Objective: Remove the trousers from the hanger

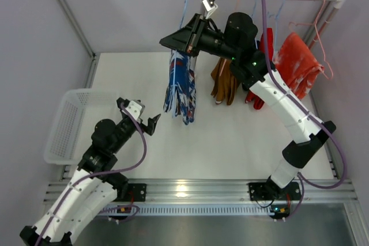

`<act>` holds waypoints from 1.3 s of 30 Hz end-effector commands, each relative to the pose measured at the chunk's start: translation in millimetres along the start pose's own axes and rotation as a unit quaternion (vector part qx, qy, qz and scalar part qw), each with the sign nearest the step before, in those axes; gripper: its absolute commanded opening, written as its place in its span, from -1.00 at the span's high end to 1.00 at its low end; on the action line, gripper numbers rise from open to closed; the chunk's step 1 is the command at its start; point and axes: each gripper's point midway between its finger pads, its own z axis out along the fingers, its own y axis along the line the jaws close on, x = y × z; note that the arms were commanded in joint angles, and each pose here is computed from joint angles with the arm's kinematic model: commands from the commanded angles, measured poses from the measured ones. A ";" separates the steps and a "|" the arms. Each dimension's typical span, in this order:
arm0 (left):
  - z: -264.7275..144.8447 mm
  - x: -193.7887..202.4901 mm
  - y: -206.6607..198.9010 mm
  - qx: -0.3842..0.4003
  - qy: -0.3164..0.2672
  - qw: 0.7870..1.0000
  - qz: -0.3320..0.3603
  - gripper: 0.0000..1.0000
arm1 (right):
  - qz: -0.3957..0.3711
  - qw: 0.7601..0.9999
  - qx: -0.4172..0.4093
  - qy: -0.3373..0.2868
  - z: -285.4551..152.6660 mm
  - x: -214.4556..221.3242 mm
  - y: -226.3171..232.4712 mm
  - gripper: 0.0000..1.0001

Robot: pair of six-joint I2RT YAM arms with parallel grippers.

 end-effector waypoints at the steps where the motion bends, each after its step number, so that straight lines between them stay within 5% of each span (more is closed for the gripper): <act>1: 13.3 -52.1 5.3 -0.003 -0.096 0.995 0.015 -0.95 | -0.061 0.991 -0.107 -0.053 -13.3 -24.4 80.3 1.00; 13: 36.3 -96.8 0.0 -0.018 -0.132 0.991 -0.034 -0.83 | -0.058 0.991 -0.112 -0.050 -6.6 -19.7 82.8 1.00; 20: 54.4 -105.9 26.0 -0.094 -0.127 0.987 -0.036 -0.53 | -0.055 0.991 -0.113 -0.045 -6.5 -16.5 83.8 1.00; 39: 61.2 -141.4 14.9 -0.057 -0.187 0.978 -0.068 -0.73 | -0.054 0.990 -0.121 -0.037 -4.8 -10.4 86.6 1.00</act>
